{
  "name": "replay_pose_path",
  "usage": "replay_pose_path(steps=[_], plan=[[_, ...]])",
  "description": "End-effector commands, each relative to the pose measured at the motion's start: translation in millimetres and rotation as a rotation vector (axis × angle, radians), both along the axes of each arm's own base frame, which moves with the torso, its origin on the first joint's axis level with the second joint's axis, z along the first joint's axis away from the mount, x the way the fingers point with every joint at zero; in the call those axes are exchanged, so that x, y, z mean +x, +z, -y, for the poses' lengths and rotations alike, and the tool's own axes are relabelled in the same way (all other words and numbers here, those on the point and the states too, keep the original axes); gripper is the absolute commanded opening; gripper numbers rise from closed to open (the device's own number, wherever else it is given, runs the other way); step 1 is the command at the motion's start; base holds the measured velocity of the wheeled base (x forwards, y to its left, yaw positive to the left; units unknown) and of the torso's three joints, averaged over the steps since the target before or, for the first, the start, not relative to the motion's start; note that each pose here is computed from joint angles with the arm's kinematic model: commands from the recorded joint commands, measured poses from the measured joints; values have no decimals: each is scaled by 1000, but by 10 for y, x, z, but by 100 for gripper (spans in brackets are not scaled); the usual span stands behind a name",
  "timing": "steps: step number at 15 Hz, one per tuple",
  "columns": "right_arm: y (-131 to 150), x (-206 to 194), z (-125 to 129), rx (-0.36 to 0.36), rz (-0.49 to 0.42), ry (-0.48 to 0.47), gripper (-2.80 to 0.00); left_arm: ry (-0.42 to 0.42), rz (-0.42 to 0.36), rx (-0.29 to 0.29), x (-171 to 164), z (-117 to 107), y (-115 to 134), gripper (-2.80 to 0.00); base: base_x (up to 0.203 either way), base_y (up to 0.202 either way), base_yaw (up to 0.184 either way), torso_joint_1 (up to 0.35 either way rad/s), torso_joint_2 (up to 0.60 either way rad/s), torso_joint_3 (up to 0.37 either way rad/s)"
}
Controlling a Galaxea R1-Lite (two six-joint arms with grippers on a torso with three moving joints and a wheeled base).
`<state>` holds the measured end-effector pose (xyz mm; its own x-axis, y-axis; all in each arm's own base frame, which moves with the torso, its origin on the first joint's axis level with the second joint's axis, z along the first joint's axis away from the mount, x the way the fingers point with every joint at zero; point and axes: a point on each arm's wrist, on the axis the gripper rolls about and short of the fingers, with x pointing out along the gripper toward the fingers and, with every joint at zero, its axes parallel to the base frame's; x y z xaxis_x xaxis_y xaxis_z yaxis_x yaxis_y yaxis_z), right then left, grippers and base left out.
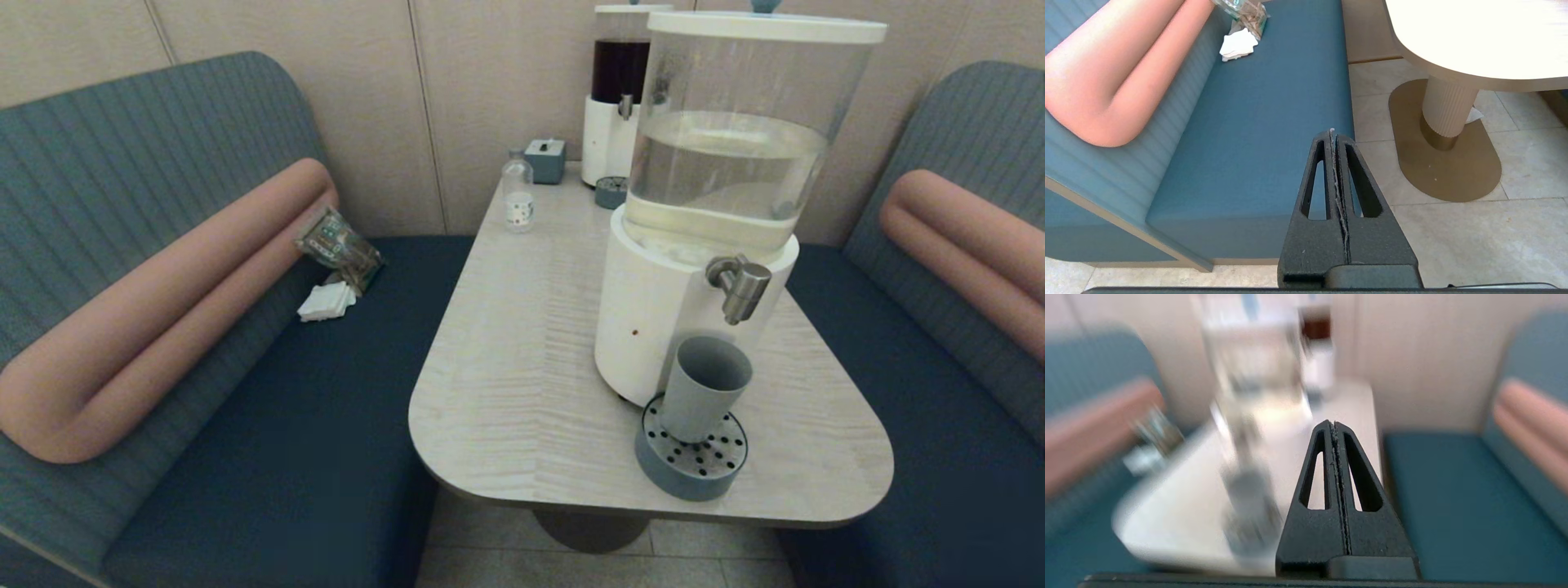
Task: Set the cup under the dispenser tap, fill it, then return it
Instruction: Turn on the faucet
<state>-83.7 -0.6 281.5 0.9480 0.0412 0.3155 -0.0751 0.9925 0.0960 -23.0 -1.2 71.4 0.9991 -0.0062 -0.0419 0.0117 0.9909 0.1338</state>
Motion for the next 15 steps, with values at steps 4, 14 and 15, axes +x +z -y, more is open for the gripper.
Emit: replay_pose_path(steps=[4, 14, 15], plan=[[1429, 1595, -64, 27, -407, 125, -280, 0, -3, 1, 2, 0, 2, -280, 0, 0, 0, 0, 0, 0], [731, 3252, -698, -170, -977, 402, -280, 0, -3, 1, 2, 0, 2, -280, 0, 0, 0, 0, 0, 0], [709, 3276, -704, -171, -986, 402, -280, 0, -3, 1, 2, 0, 2, -280, 0, 0, 0, 0, 0, 0]])
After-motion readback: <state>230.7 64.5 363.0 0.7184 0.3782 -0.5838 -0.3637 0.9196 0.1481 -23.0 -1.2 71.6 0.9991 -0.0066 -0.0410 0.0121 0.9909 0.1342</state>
